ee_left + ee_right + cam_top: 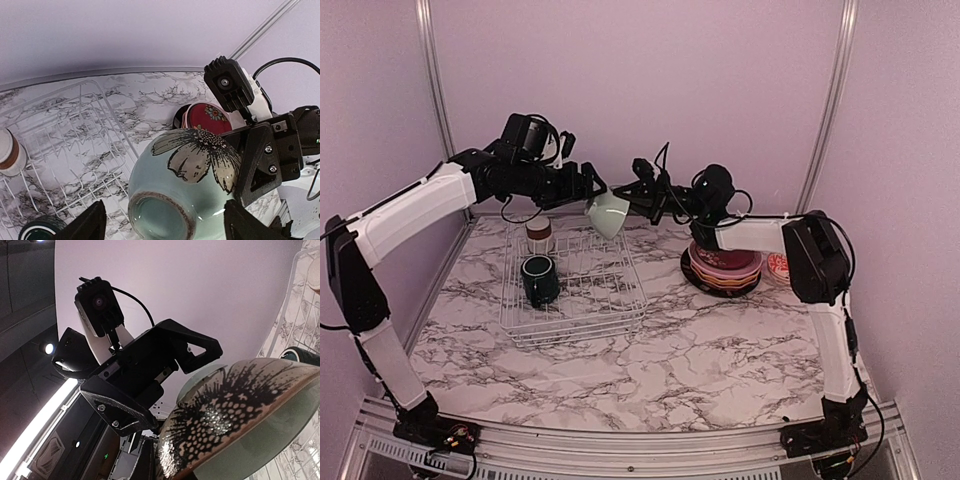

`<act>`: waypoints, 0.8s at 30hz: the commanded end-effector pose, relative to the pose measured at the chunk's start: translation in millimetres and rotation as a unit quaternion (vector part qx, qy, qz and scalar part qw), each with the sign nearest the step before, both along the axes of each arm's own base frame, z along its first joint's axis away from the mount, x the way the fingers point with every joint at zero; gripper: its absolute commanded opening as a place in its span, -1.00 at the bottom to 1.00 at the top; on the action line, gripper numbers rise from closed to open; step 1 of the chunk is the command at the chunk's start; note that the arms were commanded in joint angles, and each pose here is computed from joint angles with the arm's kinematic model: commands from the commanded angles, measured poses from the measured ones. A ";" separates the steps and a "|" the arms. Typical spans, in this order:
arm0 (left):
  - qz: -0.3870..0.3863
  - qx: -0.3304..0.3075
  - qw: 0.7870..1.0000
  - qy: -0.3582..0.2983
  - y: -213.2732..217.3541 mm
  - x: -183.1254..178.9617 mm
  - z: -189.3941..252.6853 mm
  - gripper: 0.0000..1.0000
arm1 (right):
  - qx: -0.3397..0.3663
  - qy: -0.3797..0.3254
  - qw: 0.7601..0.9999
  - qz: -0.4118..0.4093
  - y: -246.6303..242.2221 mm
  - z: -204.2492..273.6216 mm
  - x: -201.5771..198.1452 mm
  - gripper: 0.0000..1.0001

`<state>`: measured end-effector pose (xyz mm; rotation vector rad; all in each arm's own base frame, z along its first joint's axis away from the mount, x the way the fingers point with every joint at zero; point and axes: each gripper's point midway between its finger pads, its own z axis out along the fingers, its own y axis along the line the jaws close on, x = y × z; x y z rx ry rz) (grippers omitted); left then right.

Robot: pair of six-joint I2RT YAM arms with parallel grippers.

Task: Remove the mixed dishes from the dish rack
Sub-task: Pass from the left arm to the right, then place the bowl in the bowl.

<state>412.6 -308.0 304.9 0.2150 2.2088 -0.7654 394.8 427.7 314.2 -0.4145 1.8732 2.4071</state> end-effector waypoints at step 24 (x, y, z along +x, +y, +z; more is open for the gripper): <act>0.011 0.021 0.999 -0.034 15.9 16.6 14.8 0.98 | -0.408 -0.137 0.853 -0.296 -293.6 -0.9 79.0 -1.00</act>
